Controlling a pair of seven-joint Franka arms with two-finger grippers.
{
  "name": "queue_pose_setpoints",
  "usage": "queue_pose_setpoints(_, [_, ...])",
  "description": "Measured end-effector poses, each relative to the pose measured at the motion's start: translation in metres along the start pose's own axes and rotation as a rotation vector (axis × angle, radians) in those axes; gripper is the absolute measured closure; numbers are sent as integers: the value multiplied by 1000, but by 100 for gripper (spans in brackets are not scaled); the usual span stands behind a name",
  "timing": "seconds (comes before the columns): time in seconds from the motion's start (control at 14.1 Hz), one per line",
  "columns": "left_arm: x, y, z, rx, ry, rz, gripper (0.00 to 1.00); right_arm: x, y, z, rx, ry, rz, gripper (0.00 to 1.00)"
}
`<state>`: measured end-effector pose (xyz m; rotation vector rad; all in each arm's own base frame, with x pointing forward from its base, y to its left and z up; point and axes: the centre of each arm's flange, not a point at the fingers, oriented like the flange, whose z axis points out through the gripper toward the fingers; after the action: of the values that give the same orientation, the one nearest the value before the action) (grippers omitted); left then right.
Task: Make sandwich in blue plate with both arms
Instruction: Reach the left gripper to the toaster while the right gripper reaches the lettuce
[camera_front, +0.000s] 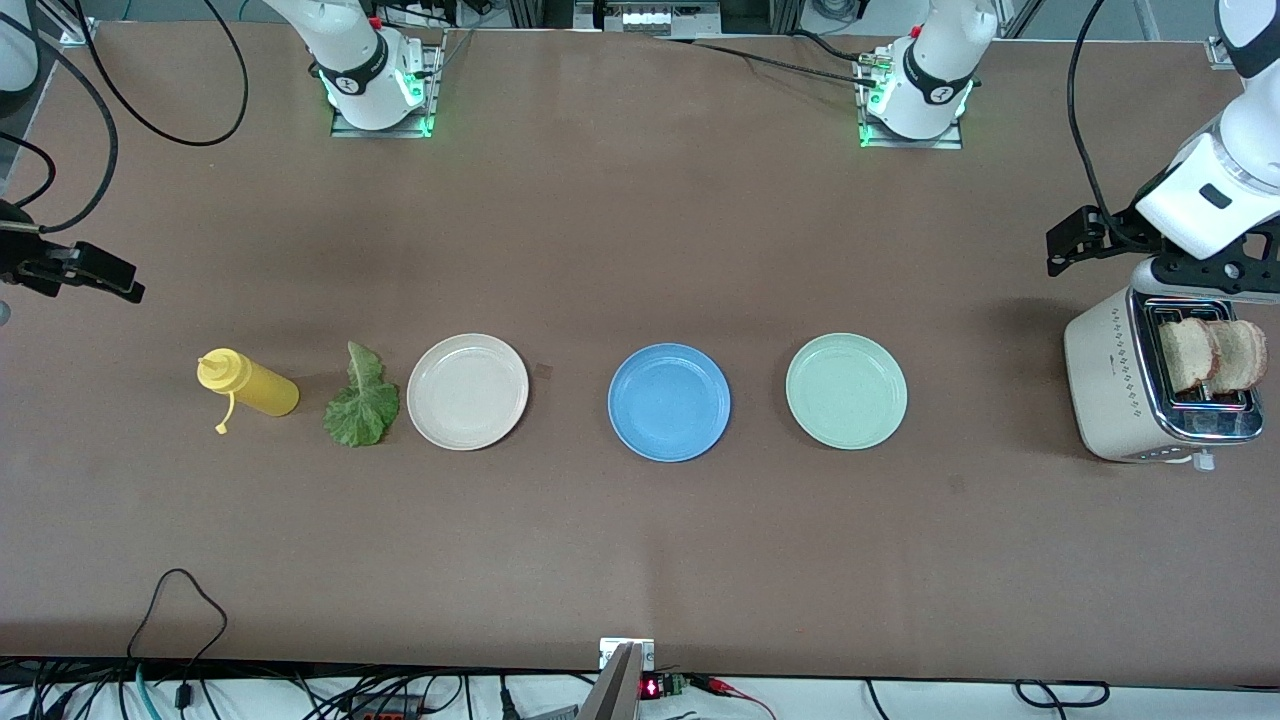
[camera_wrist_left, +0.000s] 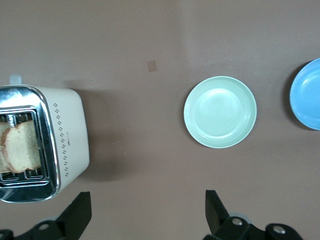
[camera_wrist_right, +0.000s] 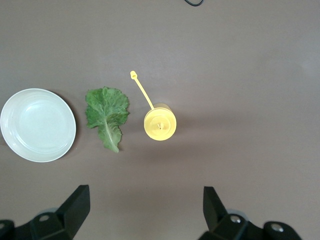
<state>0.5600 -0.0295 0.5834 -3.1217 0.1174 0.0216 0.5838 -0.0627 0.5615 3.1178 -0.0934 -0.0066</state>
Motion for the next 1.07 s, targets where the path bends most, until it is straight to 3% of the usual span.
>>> queue_pose_setpoints(0.36, [0, -14, 2, -4, -5, -26, 0, -9, 0, 2, 4, -12, -20, 0])
queue_pose_setpoints(0.78, [0, -21, 27, -2, -181, -34, 0, -10, 0, 4, 4, -15, -21, 0])
queue_pose_setpoints(1.07, [6, -86, 46, 158, -233, -67, 0, -8, -6, 10, 4, -28, -30, 0])
